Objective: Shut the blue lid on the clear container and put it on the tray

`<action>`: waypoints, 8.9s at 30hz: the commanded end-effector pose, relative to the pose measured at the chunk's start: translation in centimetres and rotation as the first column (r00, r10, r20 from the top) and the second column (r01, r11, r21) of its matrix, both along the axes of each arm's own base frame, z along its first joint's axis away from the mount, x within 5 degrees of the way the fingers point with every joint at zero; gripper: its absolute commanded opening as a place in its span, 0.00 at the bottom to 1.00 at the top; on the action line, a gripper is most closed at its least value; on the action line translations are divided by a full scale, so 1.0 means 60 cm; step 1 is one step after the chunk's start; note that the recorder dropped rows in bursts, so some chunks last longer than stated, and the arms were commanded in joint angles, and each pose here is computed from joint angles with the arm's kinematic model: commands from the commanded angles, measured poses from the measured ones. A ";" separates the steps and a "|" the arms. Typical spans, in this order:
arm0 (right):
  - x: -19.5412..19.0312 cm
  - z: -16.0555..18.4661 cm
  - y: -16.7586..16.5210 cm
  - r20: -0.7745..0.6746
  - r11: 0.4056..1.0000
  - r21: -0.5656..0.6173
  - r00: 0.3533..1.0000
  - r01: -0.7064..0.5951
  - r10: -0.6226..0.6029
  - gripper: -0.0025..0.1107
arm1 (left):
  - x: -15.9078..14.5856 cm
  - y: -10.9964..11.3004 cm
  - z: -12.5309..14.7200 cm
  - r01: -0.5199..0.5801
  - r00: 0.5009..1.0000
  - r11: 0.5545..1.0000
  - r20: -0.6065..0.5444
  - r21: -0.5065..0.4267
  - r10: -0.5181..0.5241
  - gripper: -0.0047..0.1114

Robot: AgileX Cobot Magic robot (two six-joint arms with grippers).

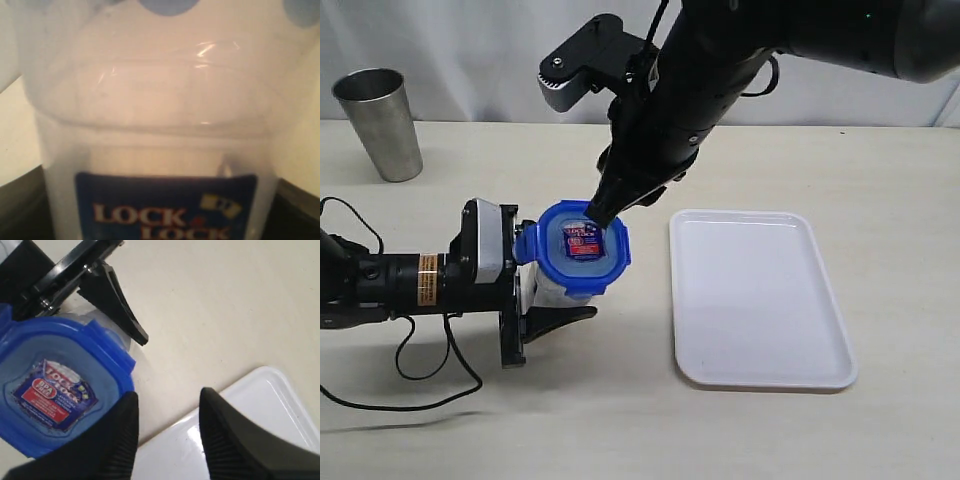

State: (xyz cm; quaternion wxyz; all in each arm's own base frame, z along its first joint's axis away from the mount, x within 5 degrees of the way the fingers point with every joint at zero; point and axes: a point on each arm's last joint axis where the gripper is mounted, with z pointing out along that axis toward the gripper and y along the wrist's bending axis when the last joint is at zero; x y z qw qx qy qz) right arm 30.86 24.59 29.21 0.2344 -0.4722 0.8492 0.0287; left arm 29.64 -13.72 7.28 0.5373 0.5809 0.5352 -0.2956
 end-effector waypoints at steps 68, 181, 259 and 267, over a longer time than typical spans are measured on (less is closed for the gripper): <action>-0.010 -0.076 0.083 -0.097 0.959 -0.053 0.954 0.279 -0.283 0.35 | 0.013 0.003 0.006 -0.156 0.975 0.985 -0.173 -0.067 0.143 0.04; -0.040 0.074 -0.118 0.029 0.828 0.484 0.941 0.282 -0.337 0.06 | 0.009 0.000 0.053 -0.086 0.993 0.993 -0.081 -0.075 0.080 0.04; -0.393 -0.110 -0.366 0.360 0.467 0.884 0.631 0.005 -0.687 0.06 | 0.109 -0.265 0.175 -0.460 0.597 0.545 0.699 0.701 -0.395 0.04; -0.394 -0.111 -0.366 0.348 0.458 0.889 0.635 0.009 -0.689 0.06 | 0.085 -0.294 0.181 -0.499 0.460 0.473 0.685 0.726 -0.565 0.04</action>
